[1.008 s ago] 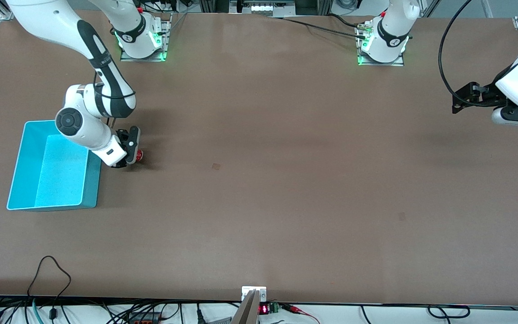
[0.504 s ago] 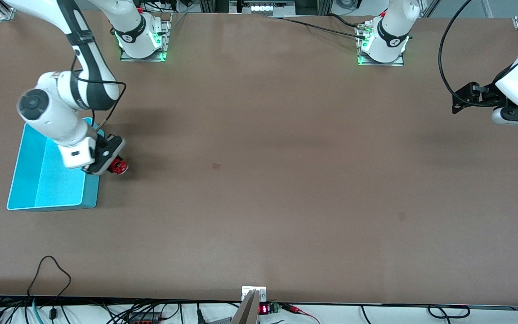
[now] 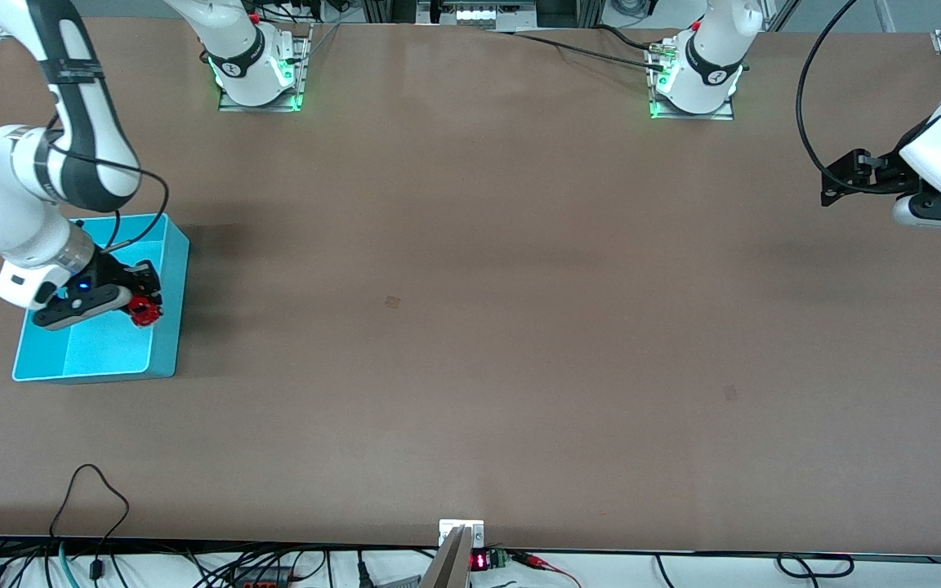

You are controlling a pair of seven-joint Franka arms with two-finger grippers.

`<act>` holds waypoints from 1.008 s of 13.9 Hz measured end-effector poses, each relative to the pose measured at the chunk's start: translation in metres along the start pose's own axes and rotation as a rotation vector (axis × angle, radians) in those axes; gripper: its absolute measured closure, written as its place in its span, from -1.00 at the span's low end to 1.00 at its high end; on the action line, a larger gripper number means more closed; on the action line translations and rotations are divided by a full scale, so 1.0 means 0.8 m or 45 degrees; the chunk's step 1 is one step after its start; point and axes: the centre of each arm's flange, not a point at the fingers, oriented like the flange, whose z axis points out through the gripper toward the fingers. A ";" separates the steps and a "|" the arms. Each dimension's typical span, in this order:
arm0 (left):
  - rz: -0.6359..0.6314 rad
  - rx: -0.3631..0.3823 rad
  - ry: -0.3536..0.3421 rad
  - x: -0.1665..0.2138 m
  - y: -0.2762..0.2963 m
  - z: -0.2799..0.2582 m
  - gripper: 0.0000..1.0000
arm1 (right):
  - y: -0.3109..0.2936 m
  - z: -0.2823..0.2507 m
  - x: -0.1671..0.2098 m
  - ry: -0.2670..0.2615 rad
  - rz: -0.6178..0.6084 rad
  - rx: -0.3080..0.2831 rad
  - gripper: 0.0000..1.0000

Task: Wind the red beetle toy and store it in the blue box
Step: 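Lift the car with the right gripper and carry it over the box, then lower the car into the cyan box and open the right gripper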

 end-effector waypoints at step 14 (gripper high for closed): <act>0.013 -0.008 -0.001 0.001 0.008 0.001 -1.00 | 0.151 0.124 -0.087 -0.068 0.397 -0.024 0.04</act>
